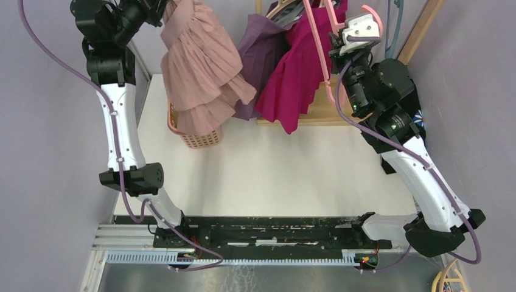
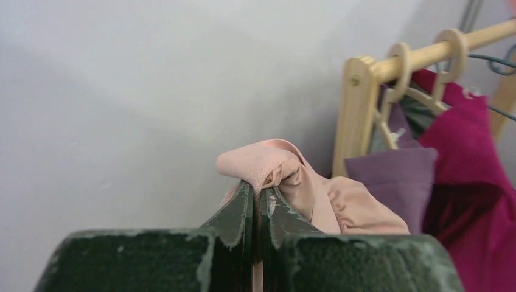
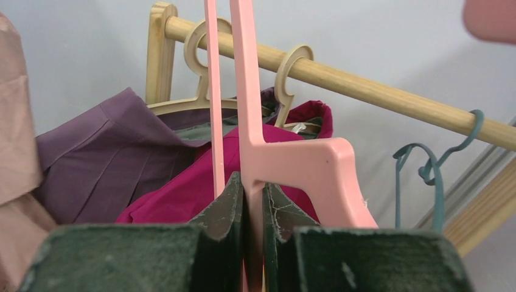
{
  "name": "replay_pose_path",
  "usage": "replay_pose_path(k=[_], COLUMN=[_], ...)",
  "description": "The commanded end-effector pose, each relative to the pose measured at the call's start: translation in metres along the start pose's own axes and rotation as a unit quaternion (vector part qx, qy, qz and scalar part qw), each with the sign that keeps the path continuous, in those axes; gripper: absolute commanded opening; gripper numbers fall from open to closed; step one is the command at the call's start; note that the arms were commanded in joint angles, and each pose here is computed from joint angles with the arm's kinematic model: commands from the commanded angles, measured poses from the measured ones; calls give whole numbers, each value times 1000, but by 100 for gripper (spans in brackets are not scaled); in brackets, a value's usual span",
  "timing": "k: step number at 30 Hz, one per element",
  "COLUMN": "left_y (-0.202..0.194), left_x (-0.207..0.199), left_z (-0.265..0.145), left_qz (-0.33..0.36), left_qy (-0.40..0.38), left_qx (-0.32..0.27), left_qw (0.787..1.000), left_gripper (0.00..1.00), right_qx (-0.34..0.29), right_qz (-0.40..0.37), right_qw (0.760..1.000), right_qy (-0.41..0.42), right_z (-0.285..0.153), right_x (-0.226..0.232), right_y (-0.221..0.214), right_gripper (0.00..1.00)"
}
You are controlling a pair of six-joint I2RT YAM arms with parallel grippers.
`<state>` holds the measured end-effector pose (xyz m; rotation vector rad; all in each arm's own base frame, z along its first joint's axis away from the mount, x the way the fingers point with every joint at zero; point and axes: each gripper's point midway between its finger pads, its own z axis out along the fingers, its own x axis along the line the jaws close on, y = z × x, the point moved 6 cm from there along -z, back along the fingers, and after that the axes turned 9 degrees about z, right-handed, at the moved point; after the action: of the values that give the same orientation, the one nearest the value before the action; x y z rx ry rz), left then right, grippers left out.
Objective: Remove the skirt from the hanger
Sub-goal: Place the skirt in the bin.
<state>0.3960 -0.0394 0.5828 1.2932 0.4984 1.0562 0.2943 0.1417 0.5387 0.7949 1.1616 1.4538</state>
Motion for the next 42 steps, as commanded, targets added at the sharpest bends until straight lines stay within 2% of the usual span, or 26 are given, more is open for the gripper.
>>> replay_pose_path(k=[1, 4, 11, 15, 18, 21, 24, 27, 30, 35, 37, 42], left_y=[30, 13, -39, -87, -106, -129, -165, -205, -230, -235, -243, -291], left_x=[33, 45, 63, 38, 3, -20, -30, -45, -51, -34, -31, -29], left_z=[1, 5, 0, 2, 4, -1, -16, -36, -62, -100, -103, -91], left_qz=[42, 46, 74, 17, -8, -31, -51, -64, -66, -38, -34, -47], left_qy=[73, 83, 118, 50, 7, -9, 7, 34, 95, 235, 252, 253], left_qx=[-66, -48, 47, 84, 103, 133, 179, 243, 301, 355, 372, 438], left_qw=[994, 994, 989, 995, 995, 991, 982, 967, 947, 904, 893, 861], left_gripper=[3, 3, 3, 3, 3, 3, 3, 3, 3, 3, 3, 3], right_qx=[-38, -39, -32, -27, -22, -20, -21, -22, -18, -12, -11, -9], right_qz=[15, 11, 14, 13, 18, 27, 31, 27, 23, 20, 22, 26], right_qw=[999, 999, 999, 999, 999, 999, 999, 999, 999, 999, 999, 999], right_qy=[-26, -30, -31, -33, -29, -21, -20, -25, -32, -40, -39, -35], right_z=[-8, -8, -7, -5, -3, -1, -3, -7, -12, -16, -15, -14], right_x=[-15, -18, -19, -19, -17, -14, -14, -17, -21, -27, -27, -26], right_y=[23, 24, 18, 13, 7, 4, 4, 4, 2, -3, -4, -7], right_gripper=[1, 1, 1, 1, 1, 1, 1, 1, 1, 1, 1, 1])
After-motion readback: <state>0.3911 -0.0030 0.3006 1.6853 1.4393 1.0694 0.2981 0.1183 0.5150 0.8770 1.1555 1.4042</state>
